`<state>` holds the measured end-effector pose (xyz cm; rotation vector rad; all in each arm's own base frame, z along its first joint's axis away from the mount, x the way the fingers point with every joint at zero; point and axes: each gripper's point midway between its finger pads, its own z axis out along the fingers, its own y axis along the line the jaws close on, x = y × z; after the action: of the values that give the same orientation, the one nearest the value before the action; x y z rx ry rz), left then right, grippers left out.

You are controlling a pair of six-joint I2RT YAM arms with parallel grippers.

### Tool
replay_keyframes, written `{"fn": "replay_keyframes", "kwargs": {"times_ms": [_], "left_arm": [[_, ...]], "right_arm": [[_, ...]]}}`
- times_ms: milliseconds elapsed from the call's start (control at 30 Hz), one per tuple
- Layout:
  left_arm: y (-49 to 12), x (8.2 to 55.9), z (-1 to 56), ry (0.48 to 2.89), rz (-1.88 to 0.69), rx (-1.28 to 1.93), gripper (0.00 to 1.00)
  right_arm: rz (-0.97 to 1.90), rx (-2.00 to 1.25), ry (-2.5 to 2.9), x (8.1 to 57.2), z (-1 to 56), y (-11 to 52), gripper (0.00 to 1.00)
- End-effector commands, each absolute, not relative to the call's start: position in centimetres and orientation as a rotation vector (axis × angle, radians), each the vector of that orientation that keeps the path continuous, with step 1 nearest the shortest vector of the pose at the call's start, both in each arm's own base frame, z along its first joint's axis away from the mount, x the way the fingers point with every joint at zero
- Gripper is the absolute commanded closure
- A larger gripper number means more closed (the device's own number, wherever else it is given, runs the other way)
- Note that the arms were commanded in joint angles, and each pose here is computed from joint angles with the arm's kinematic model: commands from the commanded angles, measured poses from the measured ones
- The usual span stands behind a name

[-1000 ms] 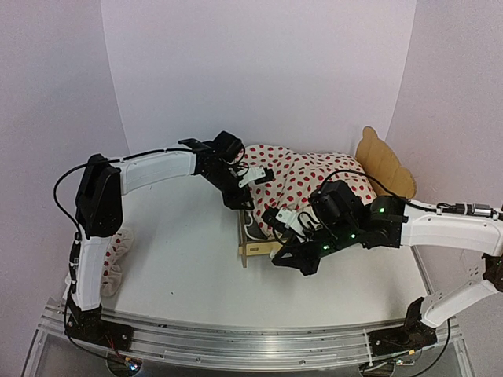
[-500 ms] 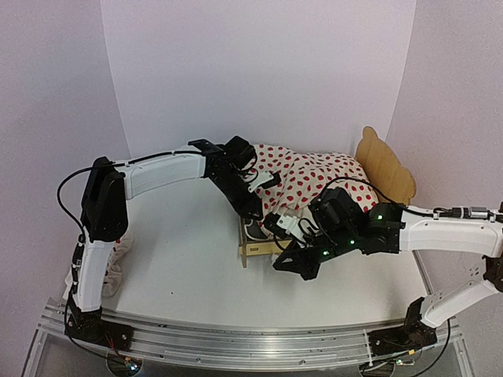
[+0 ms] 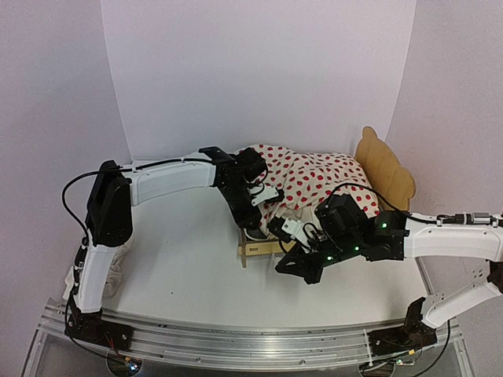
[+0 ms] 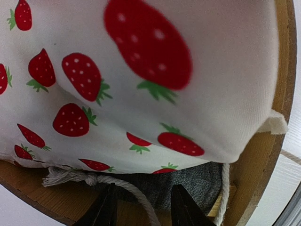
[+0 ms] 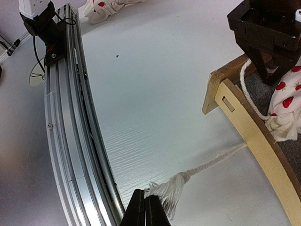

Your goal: Set up the pet bed

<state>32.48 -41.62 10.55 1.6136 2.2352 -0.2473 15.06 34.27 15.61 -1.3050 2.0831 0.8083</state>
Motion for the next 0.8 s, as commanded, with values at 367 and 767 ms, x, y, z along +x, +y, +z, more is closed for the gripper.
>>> {"fn": "replay_keyframes", "kwargs": {"times_ms": [367, 767], "left_arm": [[-37.2, 33.0, 5.2, 2.099, 0.332, 1.970, 0.73], [-38.3, 33.4, 8.8, 2.100, 0.284, 1.879, 1.00]], "right_arm": [[0.876, -1.313, 1.924, 14.9, 17.4, 35.3, 1.00], [0.903, -1.319, 1.912, 14.7, 17.6, 35.1, 1.00]]}}
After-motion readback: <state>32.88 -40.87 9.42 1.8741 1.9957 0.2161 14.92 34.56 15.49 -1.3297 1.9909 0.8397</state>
